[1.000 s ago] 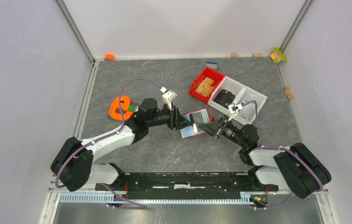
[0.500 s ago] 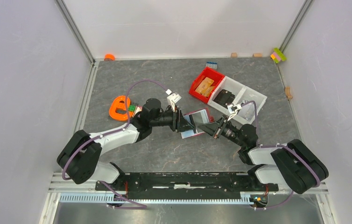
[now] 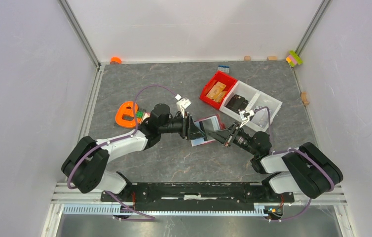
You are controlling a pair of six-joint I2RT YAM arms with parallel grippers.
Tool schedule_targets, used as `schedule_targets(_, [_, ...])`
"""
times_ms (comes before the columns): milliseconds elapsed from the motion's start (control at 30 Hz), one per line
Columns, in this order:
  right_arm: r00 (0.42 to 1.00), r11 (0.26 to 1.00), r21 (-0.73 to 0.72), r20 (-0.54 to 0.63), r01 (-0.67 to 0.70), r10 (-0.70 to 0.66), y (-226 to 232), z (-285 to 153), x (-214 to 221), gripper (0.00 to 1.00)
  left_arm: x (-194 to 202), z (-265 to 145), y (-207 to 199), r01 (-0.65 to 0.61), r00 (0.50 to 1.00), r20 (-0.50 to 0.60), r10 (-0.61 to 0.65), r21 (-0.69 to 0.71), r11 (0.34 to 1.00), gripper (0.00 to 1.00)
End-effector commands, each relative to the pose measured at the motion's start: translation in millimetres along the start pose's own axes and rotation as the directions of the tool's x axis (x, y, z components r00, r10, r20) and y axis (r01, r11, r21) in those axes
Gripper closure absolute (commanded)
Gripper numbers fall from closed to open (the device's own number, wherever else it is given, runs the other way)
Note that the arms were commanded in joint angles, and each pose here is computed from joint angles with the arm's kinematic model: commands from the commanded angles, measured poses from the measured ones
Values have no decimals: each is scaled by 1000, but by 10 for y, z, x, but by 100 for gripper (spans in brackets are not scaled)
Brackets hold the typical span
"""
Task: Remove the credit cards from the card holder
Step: Remove the credit card from the card holder.
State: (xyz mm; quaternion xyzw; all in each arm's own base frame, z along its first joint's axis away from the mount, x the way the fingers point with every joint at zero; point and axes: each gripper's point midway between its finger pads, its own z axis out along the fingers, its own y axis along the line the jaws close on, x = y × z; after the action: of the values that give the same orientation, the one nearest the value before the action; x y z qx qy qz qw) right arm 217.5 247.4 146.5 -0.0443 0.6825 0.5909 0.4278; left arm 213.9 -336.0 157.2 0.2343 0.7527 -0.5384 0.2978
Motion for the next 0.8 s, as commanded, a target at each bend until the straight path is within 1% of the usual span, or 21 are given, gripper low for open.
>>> schedule_targets(0, [995, 969, -231, 59, 91, -80, 584, 21, -194, 100, -211, -2, -98, -6, 997, 77, 2, 43, 999, 43])
schedule_targets(167, [993, 954, -283, 84, 98, -77, 715, -26, -229, 100, -246, -8, -164, 29, 994, 105, -40, 103, 994, 43])
schedule_targets(233, [993, 953, -286, 86, 101, -79, 723, -27, -235, 100, -263, -27, -214, 36, 992, 115, -53, 140, 990, 46])
schedule_targets(333, [994, 958, -270, 72, 98, -82, 679, 2, -205, 100, -284, -36, -326, 38, 991, 119, -64, 207, 977, 54])
schedule_targets(467, [995, 958, -272, 55, 92, -80, 673, 35, -171, 100, -291, -39, -372, 32, 991, 120, -63, 237, 971, 68])
schedule_targets(567, [996, 963, -256, 25, 88, -85, 624, 92, -116, 100, -303, -60, -450, 20, 991, 124, -57, 279, 960, 83])
schedule_targets(600, [996, 963, -256, 18, 89, -88, 618, 109, -103, 100, -305, -64, -469, 17, 991, 122, -54, 288, 957, 90])
schedule_targets(633, [996, 961, -262, 18, 91, -89, 633, 109, -100, 98, -310, -63, -456, 18, 991, 123, -54, 281, 959, 95])
schedule_targets(667, [996, 960, -266, 23, 91, -88, 645, 98, -106, 92, -303, -61, -430, 16, 991, 122, -50, 268, 963, 97])
schedule_targets(767, [994, 958, -266, 37, 105, -98, 663, 75, -124, 75, -306, -79, -323, 18, 990, 131, -48, 216, 976, 98])
